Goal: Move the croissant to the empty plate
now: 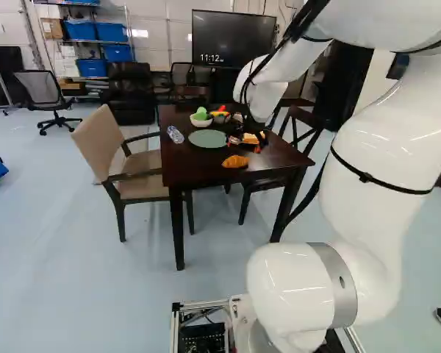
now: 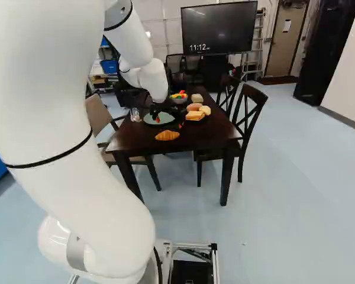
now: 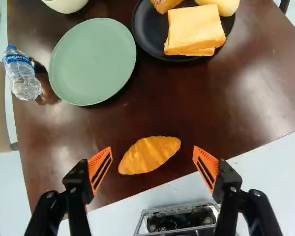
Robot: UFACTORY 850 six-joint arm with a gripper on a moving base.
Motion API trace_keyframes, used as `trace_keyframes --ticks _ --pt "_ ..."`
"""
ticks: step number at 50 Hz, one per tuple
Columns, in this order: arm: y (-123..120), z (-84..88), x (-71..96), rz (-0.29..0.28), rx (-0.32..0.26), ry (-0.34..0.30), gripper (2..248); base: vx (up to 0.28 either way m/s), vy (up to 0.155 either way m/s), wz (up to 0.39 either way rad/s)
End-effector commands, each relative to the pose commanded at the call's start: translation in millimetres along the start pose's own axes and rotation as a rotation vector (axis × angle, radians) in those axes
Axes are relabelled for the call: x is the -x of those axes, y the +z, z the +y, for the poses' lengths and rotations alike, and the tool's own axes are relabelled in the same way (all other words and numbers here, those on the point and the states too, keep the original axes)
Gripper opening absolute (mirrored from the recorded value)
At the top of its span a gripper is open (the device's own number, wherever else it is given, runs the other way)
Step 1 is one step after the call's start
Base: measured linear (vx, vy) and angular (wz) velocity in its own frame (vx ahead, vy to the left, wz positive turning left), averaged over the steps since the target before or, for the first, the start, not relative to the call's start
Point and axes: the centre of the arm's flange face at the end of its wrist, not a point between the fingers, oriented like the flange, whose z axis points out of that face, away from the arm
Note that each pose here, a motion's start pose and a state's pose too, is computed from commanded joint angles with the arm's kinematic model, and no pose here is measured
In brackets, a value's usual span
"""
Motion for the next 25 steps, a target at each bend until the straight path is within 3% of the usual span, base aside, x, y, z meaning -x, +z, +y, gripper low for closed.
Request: trace_keyframes --ticks 14,25 --pt "0.0 0.0 1.2 -0.014 0.0 0.002 224 0.0 0.0 0.0" --pt "0.0 0.0 2.2 -0.025 0.001 0.087 224 0.0 0.0 0.0"
